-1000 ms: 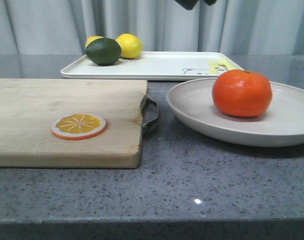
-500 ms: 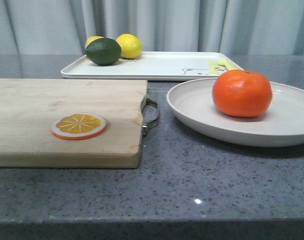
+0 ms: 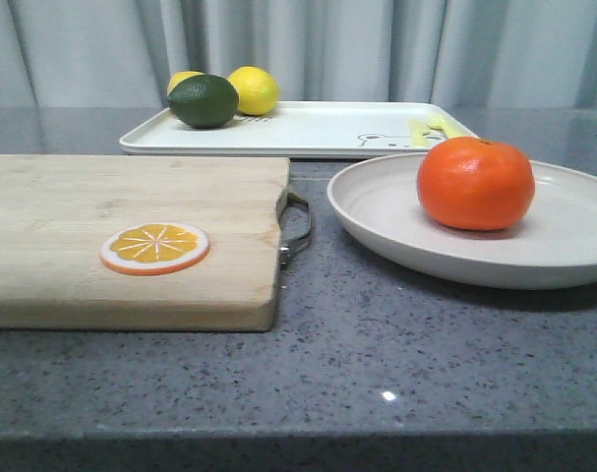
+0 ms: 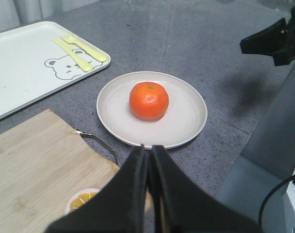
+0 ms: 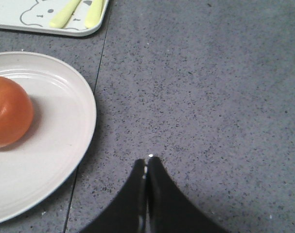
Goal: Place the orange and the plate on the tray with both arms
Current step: 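Move the right gripper down to the plate rim nearest it and grasp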
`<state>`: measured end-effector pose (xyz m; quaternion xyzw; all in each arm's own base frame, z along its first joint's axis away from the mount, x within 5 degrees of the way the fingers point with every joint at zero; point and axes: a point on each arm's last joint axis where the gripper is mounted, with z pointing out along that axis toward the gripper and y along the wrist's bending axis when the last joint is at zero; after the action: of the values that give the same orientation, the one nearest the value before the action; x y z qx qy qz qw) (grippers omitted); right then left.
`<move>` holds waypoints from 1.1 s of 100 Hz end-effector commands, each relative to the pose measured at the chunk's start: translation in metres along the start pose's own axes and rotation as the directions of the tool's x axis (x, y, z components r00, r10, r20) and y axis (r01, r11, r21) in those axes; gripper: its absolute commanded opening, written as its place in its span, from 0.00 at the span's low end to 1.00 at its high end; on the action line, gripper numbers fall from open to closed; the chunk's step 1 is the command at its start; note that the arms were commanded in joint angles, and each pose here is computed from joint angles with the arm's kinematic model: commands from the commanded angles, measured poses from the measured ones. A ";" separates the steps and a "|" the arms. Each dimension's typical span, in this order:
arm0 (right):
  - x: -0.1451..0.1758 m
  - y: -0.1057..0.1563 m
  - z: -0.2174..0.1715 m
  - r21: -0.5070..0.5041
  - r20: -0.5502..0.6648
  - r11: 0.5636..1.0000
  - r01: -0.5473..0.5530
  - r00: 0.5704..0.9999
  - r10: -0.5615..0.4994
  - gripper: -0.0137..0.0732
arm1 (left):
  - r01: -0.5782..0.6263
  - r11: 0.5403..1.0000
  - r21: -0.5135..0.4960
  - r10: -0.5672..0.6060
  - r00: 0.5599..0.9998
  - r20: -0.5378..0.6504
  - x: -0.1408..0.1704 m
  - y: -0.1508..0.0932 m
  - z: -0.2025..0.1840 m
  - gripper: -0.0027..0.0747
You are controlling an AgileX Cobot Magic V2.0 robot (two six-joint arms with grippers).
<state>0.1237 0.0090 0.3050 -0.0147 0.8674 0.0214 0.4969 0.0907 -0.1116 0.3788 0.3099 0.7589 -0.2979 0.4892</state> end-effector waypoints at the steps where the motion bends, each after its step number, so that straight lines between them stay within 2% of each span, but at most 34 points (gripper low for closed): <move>1: -0.024 0.002 0.003 -0.005 0.026 1.000 0.026 0.999 -0.026 0.09 | -0.005 1.000 -0.003 0.005 0.993 0.116 -0.012 -0.001 -0.010 0.01; 11: -0.035 0.006 0.011 -0.017 -0.039 0.999 0.037 0.999 -0.038 0.16 | -0.011 1.000 -0.006 0.012 0.993 0.120 -0.010 -0.001 -0.013 0.01; 30: -0.053 0.014 0.034 -0.040 -0.168 0.998 0.045 0.984 -0.051 0.52 | -0.010 1.000 -0.007 0.011 0.994 0.110 -0.006 0.000 -0.011 0.01; 37: -0.058 0.018 0.043 -0.053 -0.215 0.998 0.034 0.976 -0.045 0.59 | -0.010 1.000 -0.008 0.011 0.994 0.108 -0.006 0.000 -0.011 0.01; 65: -0.074 0.037 0.082 -0.106 -0.423 0.994 -0.017 0.905 -0.030 0.60 | -0.010 1.000 -0.008 0.011 0.994 0.108 -0.006 0.000 -0.011 0.01; 110: -0.068 0.041 0.136 -0.073 -0.574 0.996 -0.057 0.819 0.005 0.60 | -0.010 1.000 -0.008 0.011 0.994 0.108 -0.006 0.000 -0.011 0.01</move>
<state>0.2689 0.0598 0.2848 -0.0387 0.9800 0.0569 0.1867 0.0860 -0.1054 0.3719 0.3132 0.7574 -0.2914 0.4934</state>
